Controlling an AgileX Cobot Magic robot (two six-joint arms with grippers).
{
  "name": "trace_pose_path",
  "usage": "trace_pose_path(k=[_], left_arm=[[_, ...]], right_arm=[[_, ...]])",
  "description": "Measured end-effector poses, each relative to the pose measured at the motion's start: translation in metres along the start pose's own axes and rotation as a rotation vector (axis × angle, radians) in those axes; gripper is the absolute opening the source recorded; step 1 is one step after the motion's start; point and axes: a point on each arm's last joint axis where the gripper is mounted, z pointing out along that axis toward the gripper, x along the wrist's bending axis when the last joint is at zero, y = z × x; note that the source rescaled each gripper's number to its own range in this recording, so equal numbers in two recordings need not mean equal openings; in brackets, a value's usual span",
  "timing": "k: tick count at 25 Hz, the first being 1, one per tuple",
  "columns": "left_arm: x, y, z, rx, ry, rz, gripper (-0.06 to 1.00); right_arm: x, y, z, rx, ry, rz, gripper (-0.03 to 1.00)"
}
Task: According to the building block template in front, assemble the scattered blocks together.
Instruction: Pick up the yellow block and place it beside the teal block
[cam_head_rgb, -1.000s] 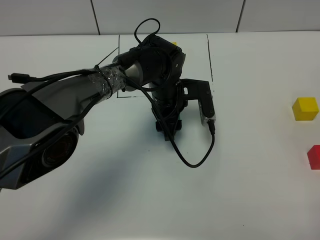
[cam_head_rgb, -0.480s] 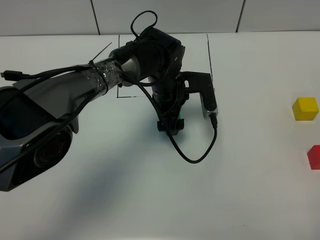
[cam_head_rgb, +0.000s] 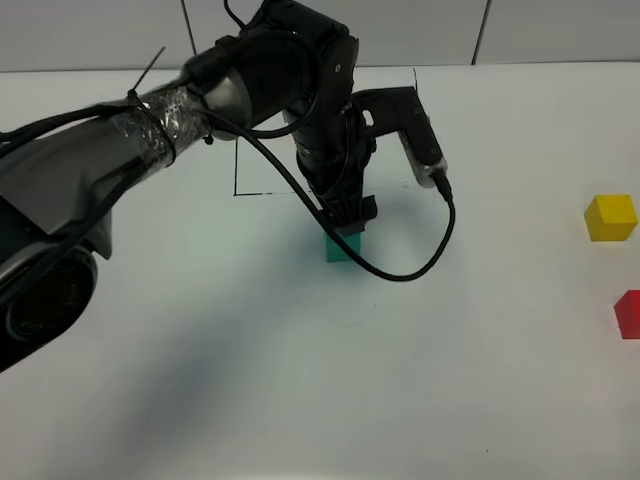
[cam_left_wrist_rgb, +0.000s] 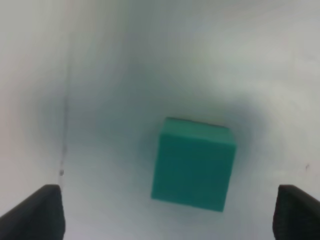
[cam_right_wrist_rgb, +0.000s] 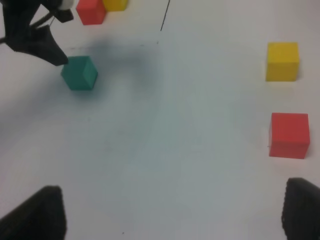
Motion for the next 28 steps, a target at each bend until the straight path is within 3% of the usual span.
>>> trace_pose_path(k=[6, 10, 20, 28], left_arm=[[0.038, -0.034, -0.036, -0.018, 0.045, -0.236, 0.88], [0.063, -0.064, -0.056, -0.034, 0.025, -0.409, 0.86], [0.100, -0.128, -0.072, 0.011, -0.027, -0.655, 0.81], [0.119, -0.170, -0.103, -0.094, -0.053, -0.816, 0.81]], right_arm=[[0.000, 0.000, 0.000, 0.000, 0.000, 0.003, 0.82], [0.000, 0.000, 0.000, 0.000, 0.000, 0.003, 0.82], [0.000, 0.000, 0.000, 0.000, 0.000, 0.003, 0.82], [0.000, 0.000, 0.000, -0.001, 0.000, 0.006, 0.82]])
